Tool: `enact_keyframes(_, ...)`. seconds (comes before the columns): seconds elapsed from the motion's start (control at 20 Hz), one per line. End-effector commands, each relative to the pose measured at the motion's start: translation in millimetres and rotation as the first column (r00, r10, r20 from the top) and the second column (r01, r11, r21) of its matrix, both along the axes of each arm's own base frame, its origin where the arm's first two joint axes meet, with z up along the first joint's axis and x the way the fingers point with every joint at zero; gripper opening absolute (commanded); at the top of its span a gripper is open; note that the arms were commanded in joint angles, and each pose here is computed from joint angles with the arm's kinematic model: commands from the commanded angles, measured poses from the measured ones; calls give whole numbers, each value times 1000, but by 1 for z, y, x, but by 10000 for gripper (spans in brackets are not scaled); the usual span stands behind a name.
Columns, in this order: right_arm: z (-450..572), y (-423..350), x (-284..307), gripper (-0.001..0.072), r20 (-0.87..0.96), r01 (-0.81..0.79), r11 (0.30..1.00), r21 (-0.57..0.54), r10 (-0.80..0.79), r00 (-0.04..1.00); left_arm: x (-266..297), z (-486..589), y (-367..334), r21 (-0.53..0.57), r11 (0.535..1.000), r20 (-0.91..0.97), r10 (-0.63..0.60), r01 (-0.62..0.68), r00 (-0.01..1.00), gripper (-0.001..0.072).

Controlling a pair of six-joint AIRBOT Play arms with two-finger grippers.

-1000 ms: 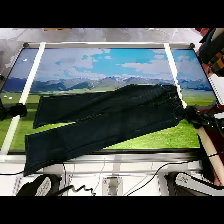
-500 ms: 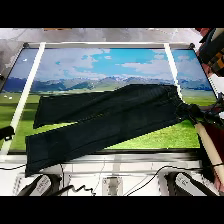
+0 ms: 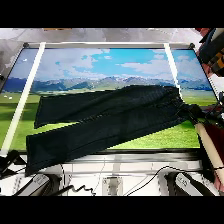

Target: Fold the clothes and pants, and hang the long-sleeved shirts on hangers.

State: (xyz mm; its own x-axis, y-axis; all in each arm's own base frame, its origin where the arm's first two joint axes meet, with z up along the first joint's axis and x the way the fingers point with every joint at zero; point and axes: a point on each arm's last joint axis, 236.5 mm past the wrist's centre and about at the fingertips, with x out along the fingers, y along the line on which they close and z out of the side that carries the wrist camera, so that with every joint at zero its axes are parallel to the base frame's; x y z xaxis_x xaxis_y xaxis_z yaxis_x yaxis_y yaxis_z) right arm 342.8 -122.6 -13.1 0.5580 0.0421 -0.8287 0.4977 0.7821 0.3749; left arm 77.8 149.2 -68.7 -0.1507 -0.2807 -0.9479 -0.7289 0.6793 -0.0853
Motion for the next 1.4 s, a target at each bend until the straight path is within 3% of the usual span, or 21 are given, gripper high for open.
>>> enact_keyframes(0.0,0,1,0,32,-2,-3,1000,1,3,1000,-9,-24,0,-1,1000,45,-9,9,999,558)
enact_keyframes(0.15,-1,4,-3,32,-14,-11,1000,12,11,1000,2,-36,-7,-43,999,88,-11,15,996,544)
enact_keyframes(0.35,-3,7,-6,31,-27,-19,1000,23,20,999,31,-39,-24,-116,990,191,-60,83,980,460)
enact_keyframes(0.4,-2,8,-6,31,-29,-20,999,25,21,999,27,-39,-28,-131,985,167,-90,113,982,356)
enact_keyframes(0.5,-1,9,-7,31,-30,-24,999,27,25,999,19,-39,-33,-148,975,123,-150,168,981,57)
enact_keyframes(0.75,23,3,-12,31,0,-43,998,-51,43,999,63,-12,-16,-104,977,257,-157,188,954,42)
enact_keyframes(0.95,48,9,-45,31,-51,-109,985,-134,103,993,137,47,28,46,988,487,-151,147,860,42)
enact_keyframes(1.1,63,18,-80,31,-115,-149,974,-171,130,985,162,84,60,172,977,547,-199,124,813,42)
enact_keyframes(1.35,98,41,-126,31,-93,-109,975,-194,92,991,193,93,76,221,974,631,-180,47,755,42)
